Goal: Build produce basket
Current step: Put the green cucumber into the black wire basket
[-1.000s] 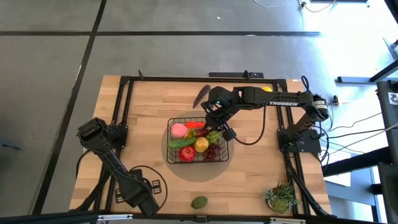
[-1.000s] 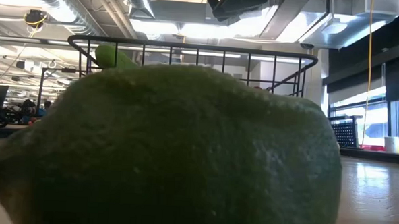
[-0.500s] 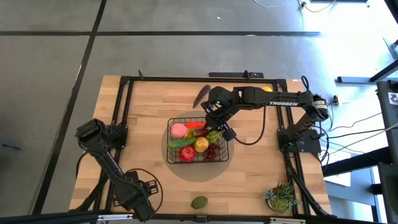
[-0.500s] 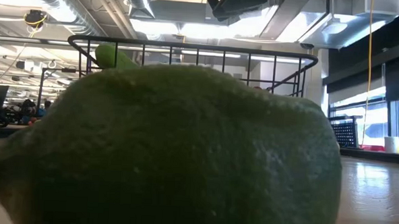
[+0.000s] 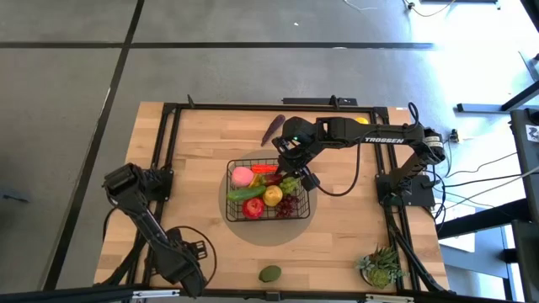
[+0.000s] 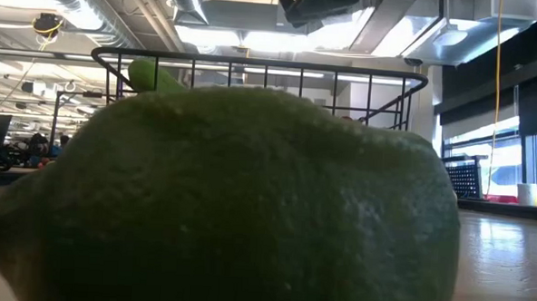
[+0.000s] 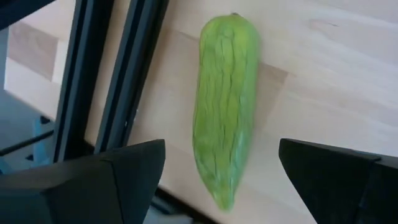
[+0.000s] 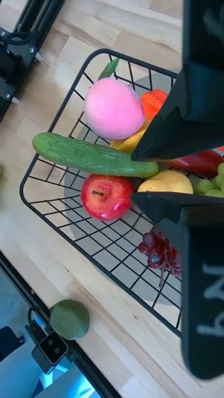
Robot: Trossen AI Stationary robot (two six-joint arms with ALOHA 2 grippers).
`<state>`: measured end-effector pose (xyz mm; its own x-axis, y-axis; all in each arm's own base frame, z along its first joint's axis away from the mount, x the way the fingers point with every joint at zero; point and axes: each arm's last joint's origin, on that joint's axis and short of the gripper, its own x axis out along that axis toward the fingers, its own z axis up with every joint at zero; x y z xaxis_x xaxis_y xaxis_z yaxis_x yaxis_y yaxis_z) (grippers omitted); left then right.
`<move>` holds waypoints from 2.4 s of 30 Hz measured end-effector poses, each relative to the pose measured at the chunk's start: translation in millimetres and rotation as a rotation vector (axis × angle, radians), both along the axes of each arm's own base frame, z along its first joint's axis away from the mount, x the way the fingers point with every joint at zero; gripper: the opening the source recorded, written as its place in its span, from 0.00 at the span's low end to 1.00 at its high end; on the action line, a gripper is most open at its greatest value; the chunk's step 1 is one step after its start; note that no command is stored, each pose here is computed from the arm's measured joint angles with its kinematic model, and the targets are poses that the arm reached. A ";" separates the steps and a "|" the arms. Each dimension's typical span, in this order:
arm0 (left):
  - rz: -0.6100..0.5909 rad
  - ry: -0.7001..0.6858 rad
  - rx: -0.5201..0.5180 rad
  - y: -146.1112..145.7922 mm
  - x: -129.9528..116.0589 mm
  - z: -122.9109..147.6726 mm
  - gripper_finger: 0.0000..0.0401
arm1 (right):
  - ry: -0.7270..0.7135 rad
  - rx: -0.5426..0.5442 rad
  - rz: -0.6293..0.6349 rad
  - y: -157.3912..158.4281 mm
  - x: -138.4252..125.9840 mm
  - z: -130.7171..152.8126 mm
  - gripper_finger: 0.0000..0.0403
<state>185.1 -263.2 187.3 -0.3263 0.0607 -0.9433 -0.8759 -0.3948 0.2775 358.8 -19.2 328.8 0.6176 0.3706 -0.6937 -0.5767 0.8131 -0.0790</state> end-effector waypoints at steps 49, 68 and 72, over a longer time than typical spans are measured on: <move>-0.113 -0.060 -0.012 8.5 -9.0 -47.0 0.47 | -0.100 -0.009 0.000 -0.5 6.8 6.6 0.21; -0.106 -0.059 -0.041 10.2 -3.3 -47.6 0.47 | -0.101 -0.009 0.000 -0.5 6.8 6.6 0.21; -0.107 -0.060 -0.034 10.6 -3.4 -47.5 0.47 | -0.100 -0.009 0.000 -0.5 6.8 6.6 0.21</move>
